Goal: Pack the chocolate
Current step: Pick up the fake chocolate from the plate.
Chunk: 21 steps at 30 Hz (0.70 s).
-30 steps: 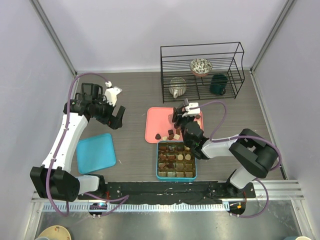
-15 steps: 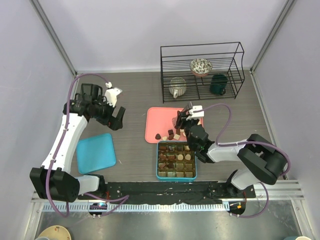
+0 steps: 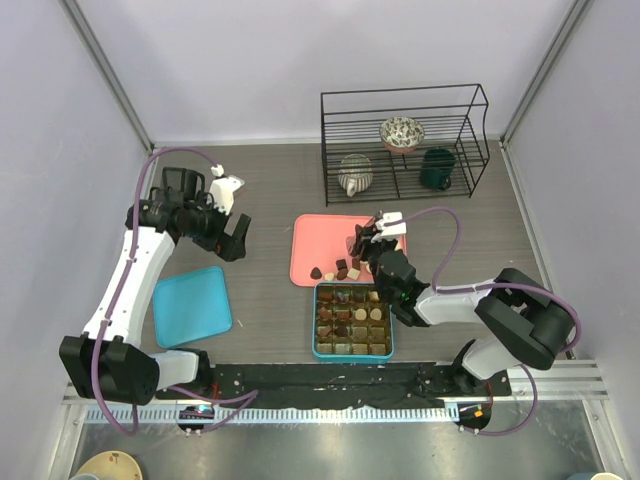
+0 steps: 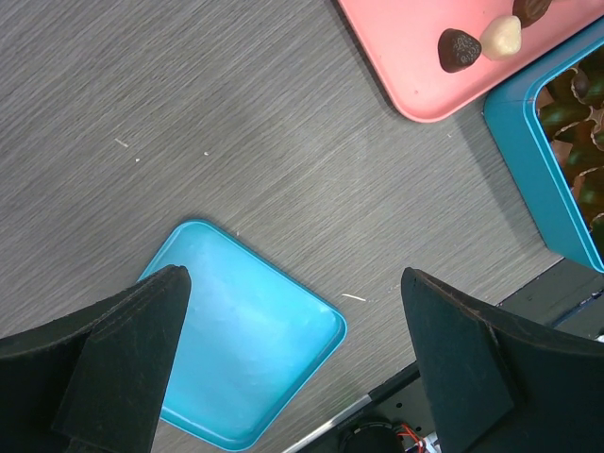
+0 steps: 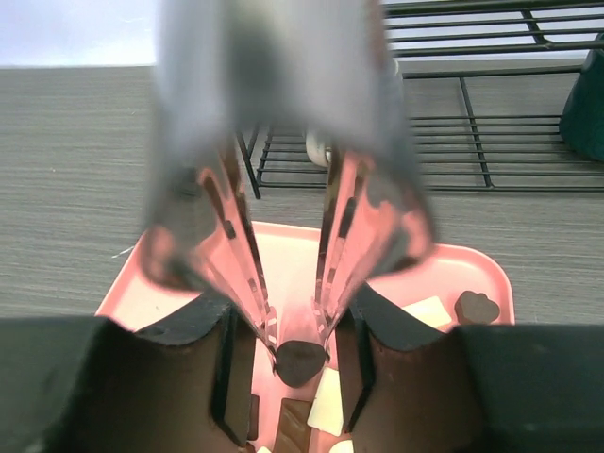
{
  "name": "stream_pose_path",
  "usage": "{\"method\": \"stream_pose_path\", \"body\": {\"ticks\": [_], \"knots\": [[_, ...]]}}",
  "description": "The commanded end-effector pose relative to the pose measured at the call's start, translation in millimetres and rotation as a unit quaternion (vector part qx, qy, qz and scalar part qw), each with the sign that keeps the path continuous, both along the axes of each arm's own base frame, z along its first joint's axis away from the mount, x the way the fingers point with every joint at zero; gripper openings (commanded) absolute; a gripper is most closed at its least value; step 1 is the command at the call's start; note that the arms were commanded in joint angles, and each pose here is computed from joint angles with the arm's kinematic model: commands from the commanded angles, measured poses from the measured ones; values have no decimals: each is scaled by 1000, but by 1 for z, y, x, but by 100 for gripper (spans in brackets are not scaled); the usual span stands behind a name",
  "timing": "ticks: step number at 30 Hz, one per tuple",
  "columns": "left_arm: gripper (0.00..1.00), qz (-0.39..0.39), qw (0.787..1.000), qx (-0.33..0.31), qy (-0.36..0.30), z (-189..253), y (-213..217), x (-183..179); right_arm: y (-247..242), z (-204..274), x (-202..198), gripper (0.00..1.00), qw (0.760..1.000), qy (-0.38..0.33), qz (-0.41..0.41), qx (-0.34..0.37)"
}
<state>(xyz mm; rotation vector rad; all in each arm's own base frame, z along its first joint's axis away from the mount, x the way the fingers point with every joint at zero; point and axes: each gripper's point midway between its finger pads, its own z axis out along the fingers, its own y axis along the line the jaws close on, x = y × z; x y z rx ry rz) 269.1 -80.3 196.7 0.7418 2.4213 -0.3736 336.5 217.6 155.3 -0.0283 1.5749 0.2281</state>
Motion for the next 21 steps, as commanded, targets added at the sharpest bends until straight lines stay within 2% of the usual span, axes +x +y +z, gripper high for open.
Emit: {"method": "stream_pose_path", "body": {"ticks": [1, 8, 12, 16, 21], "knots": [[100, -7, 1000, -12, -21, 14, -3, 4, 5, 16, 5, 34, 1000, -14, -1, 16], [100, -6, 1000, -13, -18, 10, -4, 5, 11, 41, 5, 26, 999, -30, 16, 18], [100, -3, 1000, -6, -10, -1, -2, 10, 23, 87, 2, 24, 997, -52, 47, 30], [100, 3, 1000, -4, 2, -13, -2, 18, 25, 130, -20, 22, 993, -64, 84, 45], [100, 13, 1000, -7, 18, -27, -3, 25, 33, 129, -66, 20, 989, -25, 140, 38]]}}
